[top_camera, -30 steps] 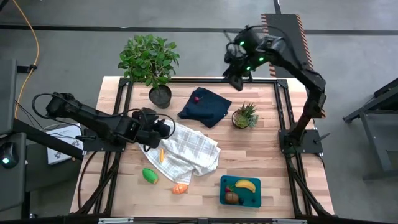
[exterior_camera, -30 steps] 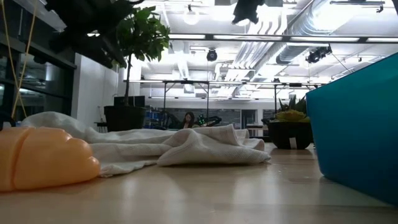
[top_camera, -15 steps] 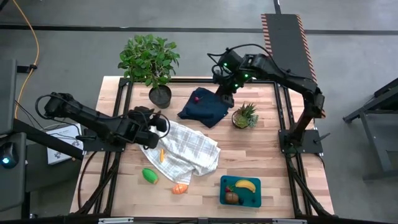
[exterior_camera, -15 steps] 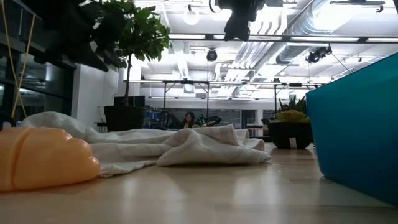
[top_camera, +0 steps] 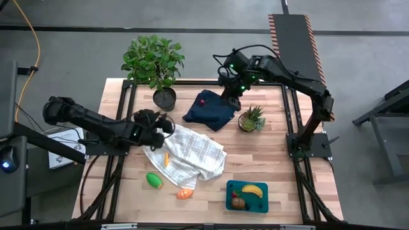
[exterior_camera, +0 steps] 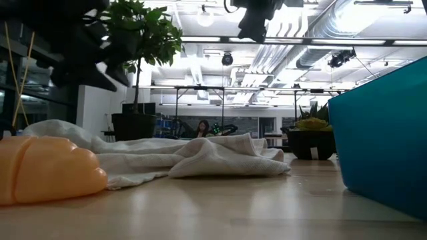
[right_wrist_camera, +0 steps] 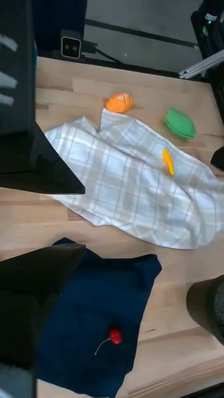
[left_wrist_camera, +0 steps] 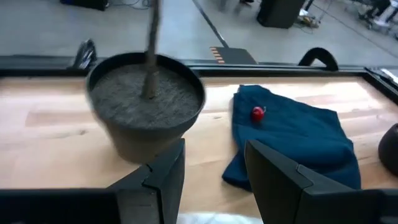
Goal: Pick and placing Produce into tupperware
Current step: Move the left plant pot to the top left of the table
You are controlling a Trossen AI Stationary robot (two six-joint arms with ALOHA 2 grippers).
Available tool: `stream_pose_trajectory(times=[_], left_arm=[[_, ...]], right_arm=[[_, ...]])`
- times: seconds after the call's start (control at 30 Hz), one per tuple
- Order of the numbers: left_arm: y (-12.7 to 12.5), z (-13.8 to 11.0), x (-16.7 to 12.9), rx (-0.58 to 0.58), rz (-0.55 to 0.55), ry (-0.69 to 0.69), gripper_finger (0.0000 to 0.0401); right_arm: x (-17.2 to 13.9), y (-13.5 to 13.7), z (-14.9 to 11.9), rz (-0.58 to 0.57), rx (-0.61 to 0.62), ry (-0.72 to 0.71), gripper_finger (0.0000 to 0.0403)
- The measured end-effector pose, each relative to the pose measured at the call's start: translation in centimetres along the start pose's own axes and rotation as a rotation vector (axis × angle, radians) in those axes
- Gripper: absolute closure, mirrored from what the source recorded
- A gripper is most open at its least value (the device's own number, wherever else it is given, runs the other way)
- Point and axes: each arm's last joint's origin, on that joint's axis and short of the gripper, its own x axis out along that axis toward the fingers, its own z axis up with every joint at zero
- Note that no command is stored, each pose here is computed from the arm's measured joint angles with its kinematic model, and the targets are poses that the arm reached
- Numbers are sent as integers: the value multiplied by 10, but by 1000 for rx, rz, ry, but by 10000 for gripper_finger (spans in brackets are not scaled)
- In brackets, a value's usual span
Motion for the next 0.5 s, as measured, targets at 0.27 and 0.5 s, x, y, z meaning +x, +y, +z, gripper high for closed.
stream_pose_trajectory(times=[0.27, 0.5], left_arm=[[-3, 24, 38, 105, 26, 72, 245], [4, 38, 56, 90, 78, 52, 245]], right_arm=[[0, 0, -1, 5, -17, 10, 274], [0, 1, -2, 7, -20, 22, 274]])
